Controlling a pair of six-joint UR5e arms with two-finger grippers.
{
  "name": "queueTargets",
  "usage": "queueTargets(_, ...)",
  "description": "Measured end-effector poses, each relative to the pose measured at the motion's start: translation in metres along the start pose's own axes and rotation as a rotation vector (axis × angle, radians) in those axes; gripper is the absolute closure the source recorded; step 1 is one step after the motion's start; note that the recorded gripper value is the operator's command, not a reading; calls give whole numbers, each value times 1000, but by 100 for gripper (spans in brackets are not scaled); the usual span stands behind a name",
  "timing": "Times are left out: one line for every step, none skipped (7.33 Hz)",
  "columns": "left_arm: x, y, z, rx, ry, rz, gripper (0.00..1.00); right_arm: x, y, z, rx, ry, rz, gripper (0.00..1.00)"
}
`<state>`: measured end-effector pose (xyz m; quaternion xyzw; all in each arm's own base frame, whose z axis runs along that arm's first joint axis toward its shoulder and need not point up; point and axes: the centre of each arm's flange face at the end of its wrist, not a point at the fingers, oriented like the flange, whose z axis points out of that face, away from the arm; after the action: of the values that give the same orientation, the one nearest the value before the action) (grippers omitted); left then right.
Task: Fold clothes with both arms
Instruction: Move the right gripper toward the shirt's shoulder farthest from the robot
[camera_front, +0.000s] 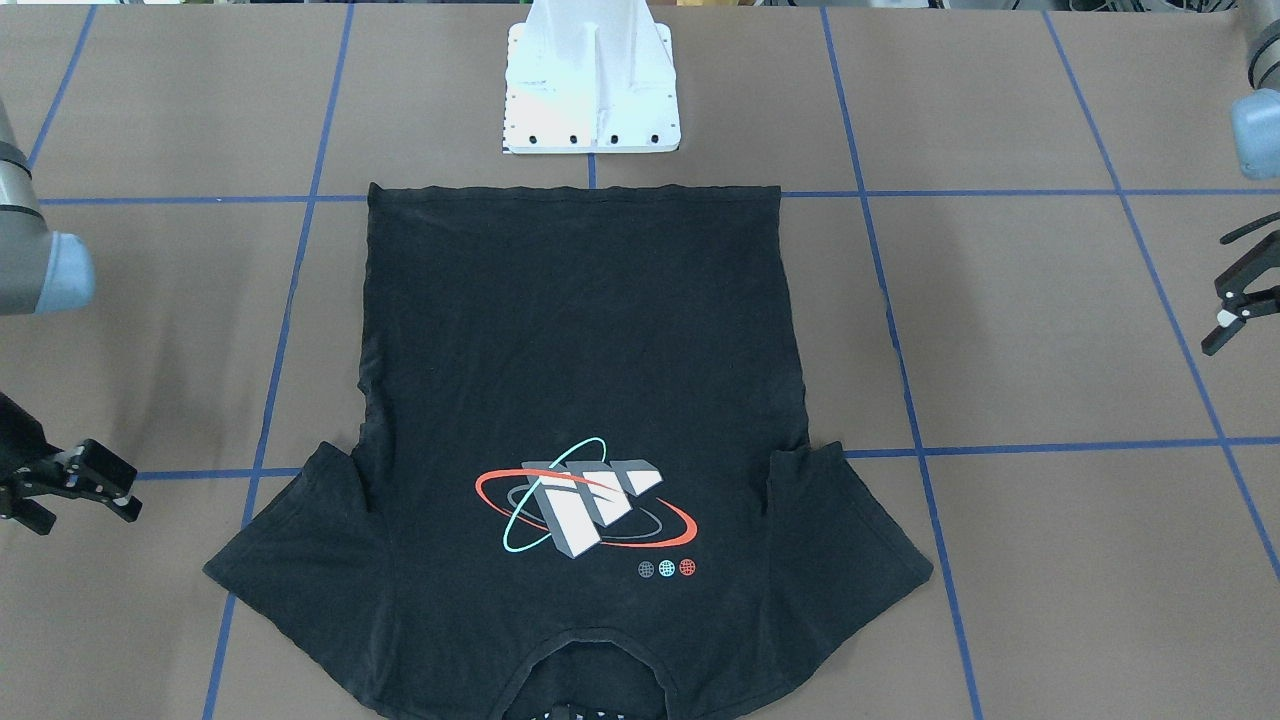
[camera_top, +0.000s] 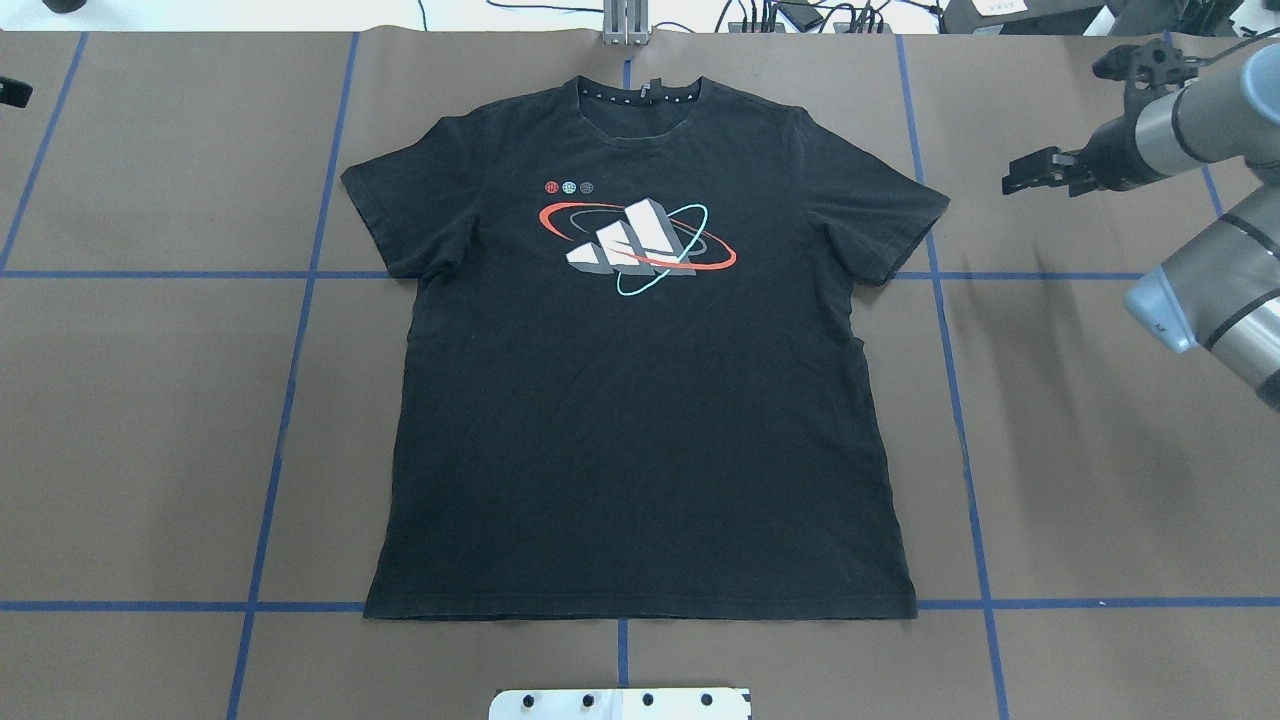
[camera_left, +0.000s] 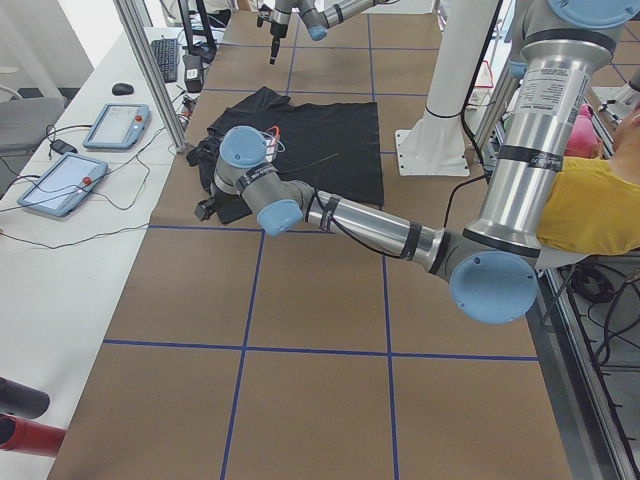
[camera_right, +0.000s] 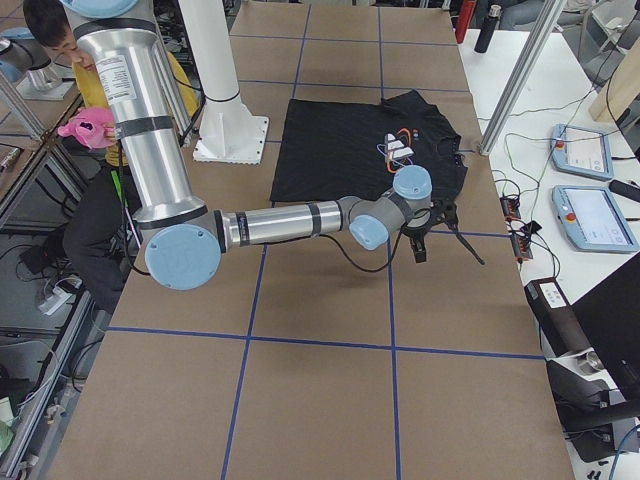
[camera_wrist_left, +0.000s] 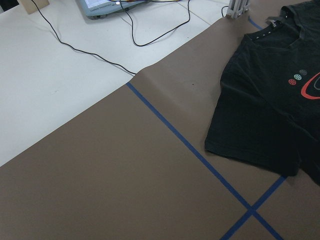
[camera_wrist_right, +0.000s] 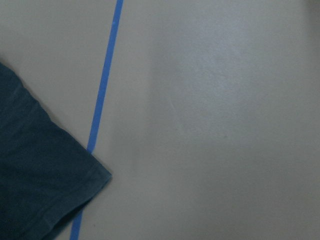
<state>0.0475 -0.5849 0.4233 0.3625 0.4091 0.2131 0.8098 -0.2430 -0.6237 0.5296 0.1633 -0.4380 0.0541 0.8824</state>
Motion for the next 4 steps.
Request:
queueTargets(0, 1, 0, -1, 0, -1, 0, -13, 2, 14, 17, 7, 12, 10)
queueTargets(0, 2, 0, -3, 0, -2, 0, -26, 3, 25, 30, 14, 19, 12)
queueTargets(0, 3, 1, -4, 0, -2, 0, -40, 1, 36, 41, 20, 26, 15)
queueTargets(-1, 5, 1, -5, 0, -3, 0, -52, -3, 45, 47, 25, 28, 17)
